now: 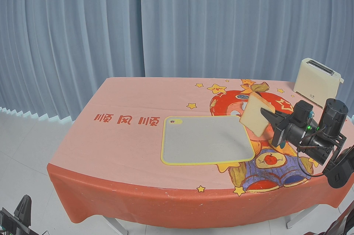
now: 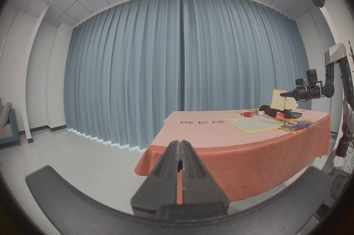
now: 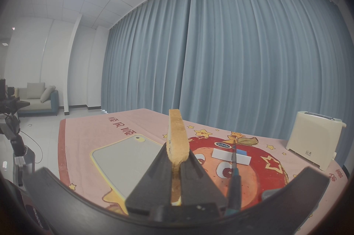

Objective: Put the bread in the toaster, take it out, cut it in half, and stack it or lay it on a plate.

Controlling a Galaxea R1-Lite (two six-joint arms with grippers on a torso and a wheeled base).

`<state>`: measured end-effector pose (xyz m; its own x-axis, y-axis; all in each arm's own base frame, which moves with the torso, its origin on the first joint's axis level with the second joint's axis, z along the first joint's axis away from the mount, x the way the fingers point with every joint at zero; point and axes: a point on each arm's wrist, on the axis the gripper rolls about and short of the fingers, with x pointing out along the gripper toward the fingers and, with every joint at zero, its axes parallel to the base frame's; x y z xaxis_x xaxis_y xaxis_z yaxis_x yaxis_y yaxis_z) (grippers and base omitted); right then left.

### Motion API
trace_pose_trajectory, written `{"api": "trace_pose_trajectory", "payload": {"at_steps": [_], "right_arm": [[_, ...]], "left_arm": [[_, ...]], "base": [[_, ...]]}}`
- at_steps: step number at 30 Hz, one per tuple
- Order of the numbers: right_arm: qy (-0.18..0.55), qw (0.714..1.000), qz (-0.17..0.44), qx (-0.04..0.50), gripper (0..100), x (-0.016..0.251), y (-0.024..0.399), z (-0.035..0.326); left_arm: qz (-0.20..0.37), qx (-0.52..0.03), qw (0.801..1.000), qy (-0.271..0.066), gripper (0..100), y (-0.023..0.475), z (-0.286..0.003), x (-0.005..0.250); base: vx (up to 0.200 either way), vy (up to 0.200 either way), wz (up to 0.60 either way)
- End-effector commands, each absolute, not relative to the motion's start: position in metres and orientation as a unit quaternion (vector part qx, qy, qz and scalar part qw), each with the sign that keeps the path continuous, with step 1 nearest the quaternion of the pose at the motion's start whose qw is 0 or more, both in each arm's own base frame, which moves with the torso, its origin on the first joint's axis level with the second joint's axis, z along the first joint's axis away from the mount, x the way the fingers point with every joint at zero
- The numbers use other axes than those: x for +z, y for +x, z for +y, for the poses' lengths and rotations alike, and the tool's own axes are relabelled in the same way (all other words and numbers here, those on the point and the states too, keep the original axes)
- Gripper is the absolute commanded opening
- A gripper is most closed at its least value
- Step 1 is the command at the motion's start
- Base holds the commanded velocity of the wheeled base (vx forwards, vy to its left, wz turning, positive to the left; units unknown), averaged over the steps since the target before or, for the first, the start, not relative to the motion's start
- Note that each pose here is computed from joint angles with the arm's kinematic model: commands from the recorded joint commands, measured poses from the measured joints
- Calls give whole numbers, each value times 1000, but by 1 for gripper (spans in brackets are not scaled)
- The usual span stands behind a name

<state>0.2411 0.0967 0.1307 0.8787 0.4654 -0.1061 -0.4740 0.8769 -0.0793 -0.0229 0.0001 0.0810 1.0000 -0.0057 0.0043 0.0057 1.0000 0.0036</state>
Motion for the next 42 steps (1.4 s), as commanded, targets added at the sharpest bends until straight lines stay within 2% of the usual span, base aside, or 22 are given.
{"api": "trace_pose_trajectory", "payload": {"at_steps": [1,14,20,29,36,42], "right_arm": [[-52,967,46,243,0,128,243,98],[-43,964,63,256,0,120,244,106],[7,958,88,271,0,112,250,121],[69,953,137,263,0,93,258,135],[141,942,139,270,0,100,264,146],[177,932,160,272,0,92,270,154]], "left_arm": [[5,-2,1000,2,0,-22,0,76],[5,-2,1000,2,0,-22,0,76],[5,-2,1000,2,0,-22,0,76],[5,-2,1000,2,0,-22,0,76],[5,-2,1000,2,0,-22,0,76],[5,-3,1000,2,0,-22,0,76]], "base": [[0,0,0],[0,0,0],[0,0,0],[0,0,0],[0,0,0],[0,0,0]]}}
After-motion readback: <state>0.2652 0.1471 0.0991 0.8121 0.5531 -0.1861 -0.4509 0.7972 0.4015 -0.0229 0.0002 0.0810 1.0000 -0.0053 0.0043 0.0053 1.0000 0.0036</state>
